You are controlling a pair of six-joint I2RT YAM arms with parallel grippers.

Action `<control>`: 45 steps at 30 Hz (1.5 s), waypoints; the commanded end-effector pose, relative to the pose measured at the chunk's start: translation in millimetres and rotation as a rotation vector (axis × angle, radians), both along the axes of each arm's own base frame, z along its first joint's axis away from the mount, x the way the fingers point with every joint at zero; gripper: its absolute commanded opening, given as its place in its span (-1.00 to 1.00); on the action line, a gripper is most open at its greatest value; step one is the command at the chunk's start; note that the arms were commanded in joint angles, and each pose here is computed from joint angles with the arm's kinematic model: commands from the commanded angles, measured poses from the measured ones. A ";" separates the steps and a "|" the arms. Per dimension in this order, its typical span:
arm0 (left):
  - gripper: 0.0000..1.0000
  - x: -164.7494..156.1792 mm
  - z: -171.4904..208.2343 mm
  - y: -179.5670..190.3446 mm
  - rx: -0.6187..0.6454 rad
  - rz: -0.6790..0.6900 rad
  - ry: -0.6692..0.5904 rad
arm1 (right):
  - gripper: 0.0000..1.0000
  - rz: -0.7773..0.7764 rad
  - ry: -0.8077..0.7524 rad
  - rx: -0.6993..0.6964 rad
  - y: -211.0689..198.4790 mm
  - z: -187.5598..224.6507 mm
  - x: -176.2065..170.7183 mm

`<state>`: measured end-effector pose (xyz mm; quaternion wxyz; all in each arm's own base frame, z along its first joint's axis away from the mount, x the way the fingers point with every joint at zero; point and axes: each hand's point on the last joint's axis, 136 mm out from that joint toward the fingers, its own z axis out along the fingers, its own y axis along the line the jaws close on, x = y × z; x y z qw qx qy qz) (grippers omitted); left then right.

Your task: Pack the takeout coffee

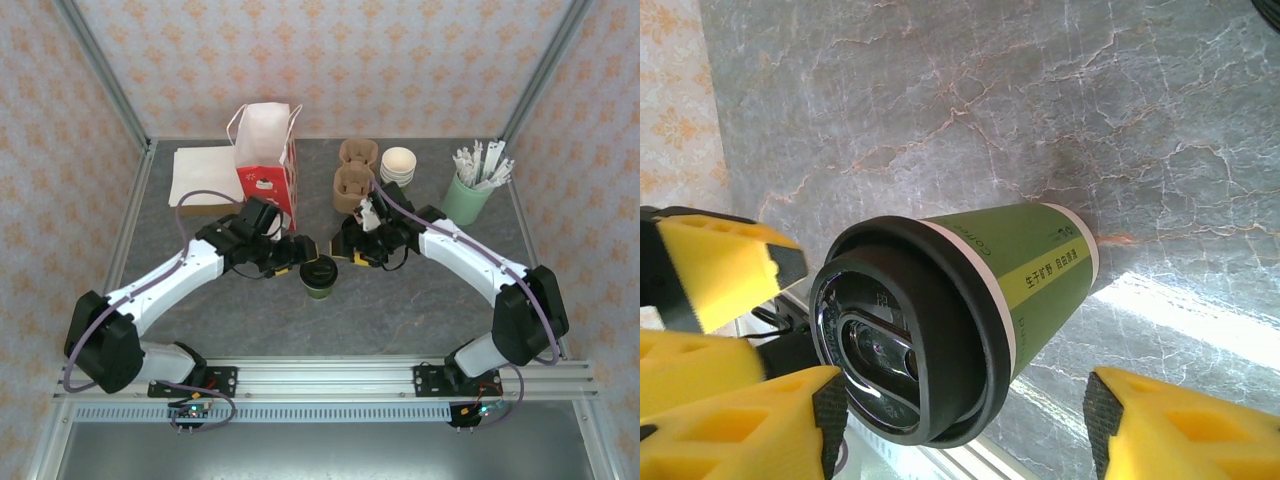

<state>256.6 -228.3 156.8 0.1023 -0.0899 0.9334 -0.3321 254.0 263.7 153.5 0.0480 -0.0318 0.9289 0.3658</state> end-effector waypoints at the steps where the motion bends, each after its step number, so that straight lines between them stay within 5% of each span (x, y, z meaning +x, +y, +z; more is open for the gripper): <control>1: 0.55 -13.5 3.1 14.7 0.014 0.034 0.004 | 0.36 0.043 -0.010 0.014 7.5 5.7 0.7; 13: 0.30 -25.3 -8.9 3.4 -0.125 0.072 0.069 | 0.41 0.103 0.015 -0.002 25.7 -3.4 -5.8; 45: 0.02 -28.8 -41.5 11.0 -0.044 0.072 0.117 | 0.24 0.136 0.073 -0.082 28.8 -27.9 -13.4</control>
